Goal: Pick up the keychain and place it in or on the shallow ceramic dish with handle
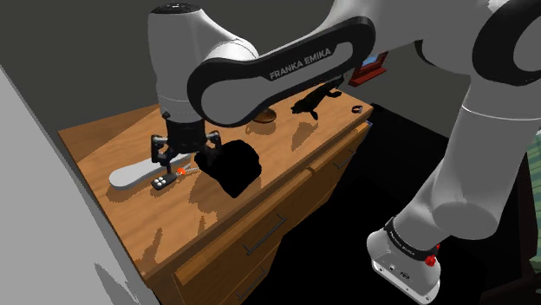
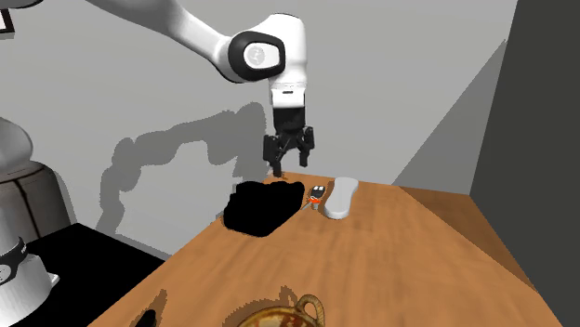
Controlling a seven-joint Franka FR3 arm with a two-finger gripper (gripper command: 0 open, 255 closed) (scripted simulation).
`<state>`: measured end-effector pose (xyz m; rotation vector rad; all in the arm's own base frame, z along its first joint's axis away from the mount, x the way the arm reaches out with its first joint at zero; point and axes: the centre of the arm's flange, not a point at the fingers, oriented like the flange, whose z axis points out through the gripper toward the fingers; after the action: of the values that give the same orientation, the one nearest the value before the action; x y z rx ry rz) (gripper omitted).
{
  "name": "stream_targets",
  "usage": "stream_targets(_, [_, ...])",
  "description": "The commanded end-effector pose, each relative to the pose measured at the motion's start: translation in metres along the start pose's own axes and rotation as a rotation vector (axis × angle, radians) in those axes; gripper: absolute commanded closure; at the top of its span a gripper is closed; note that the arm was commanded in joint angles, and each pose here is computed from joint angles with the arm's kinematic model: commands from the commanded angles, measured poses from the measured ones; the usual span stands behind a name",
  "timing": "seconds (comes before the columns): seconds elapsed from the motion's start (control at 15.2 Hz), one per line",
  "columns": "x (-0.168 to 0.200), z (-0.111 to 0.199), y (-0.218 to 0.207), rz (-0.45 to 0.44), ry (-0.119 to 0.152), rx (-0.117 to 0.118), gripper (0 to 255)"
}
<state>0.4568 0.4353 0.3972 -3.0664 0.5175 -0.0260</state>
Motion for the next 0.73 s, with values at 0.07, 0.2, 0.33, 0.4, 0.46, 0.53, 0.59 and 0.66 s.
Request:
stream_targets(0.07, [0.009,0.011,-0.035,0.036,0.02,0.004,0])
stream_targets(0.2, [0.016,0.018,-0.059,0.058,0.032,0.007,0])
stream_targets(0.33, [0.019,0.026,-0.066,0.065,0.036,0.008,0])
stream_targets(0.4, [0.019,0.031,-0.066,0.065,0.036,0.008,0])
stream_targets(0.46, [0.019,0.036,-0.066,0.065,0.036,0.008,0])
stream_targets(0.53, [0.019,0.041,-0.066,0.065,0.036,0.008,0])
stream_targets(0.59, [0.02,0.047,-0.066,0.065,0.036,0.008,0])
stream_targets(0.66, [0.02,0.052,-0.066,0.065,0.036,0.008,0])
